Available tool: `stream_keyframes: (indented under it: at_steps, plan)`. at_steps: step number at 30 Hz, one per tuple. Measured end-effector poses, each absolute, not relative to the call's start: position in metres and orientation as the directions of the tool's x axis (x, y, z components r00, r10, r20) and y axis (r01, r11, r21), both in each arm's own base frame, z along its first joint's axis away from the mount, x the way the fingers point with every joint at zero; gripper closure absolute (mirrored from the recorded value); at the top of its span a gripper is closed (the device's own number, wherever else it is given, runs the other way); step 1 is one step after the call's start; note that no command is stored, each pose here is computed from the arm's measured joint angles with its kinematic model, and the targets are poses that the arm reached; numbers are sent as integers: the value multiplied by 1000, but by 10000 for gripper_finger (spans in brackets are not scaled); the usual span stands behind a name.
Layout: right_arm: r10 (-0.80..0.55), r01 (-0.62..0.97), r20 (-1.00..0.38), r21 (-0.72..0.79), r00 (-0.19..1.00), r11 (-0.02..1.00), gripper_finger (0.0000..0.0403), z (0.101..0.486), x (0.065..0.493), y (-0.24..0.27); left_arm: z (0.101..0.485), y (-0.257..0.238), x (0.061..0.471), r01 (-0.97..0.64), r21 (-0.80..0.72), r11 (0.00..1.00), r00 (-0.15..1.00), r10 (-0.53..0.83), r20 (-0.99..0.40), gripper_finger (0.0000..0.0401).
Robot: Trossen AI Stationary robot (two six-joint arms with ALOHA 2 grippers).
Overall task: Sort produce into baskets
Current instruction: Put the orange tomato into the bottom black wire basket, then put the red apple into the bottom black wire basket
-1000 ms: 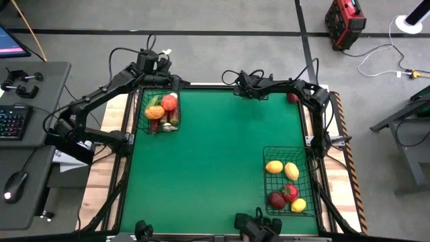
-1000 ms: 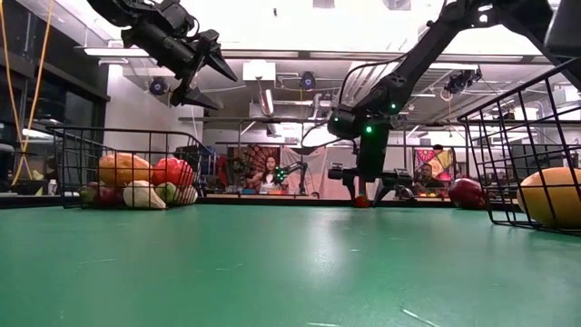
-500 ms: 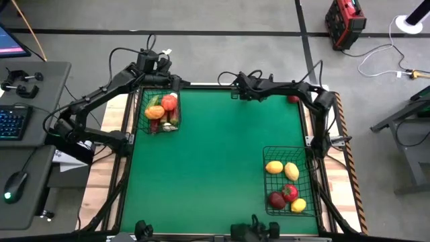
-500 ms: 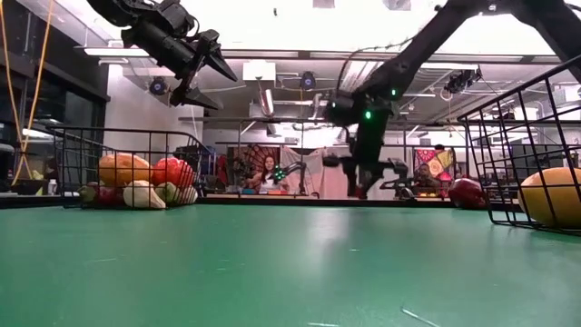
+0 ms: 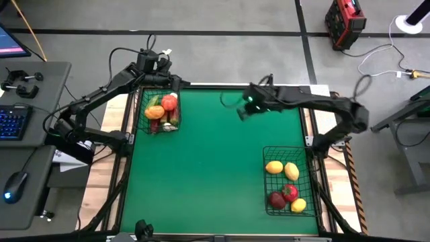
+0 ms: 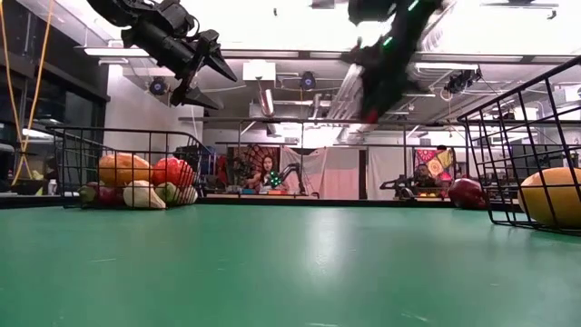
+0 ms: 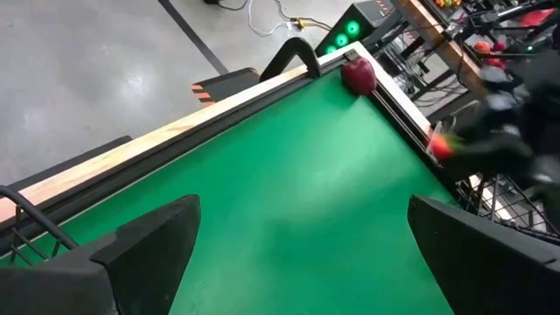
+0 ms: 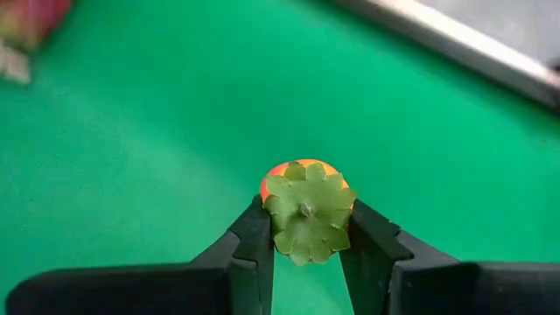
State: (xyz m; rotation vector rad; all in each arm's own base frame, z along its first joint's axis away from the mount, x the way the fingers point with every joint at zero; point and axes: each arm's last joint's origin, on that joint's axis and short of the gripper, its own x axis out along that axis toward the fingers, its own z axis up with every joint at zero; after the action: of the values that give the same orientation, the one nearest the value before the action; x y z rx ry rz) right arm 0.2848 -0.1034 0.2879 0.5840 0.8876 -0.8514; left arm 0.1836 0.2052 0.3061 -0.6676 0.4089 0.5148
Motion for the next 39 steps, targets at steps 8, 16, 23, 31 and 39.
stream_keyframes:
  at_steps: [8,16,23,31,39]
  plan:
    - [-186,854,-961,82,203,514,320,316,227,-19,307,206,184,-566,-476,673,803,320,-503,4]
    - [215,866,-963,244,163,436,320,329,197,52,308,206,184,-563,-474,677,806,325,-494,4]
    - [292,926,-955,160,57,342,319,324,191,75,308,206,184,-565,-480,671,806,325,-494,4]
    - [324,937,-944,162,57,308,241,324,193,77,308,206,184,-564,-481,672,807,324,-494,4]
    - [365,905,-927,231,92,358,121,325,198,75,308,206,184,-562,-482,672,808,322,-494,4]
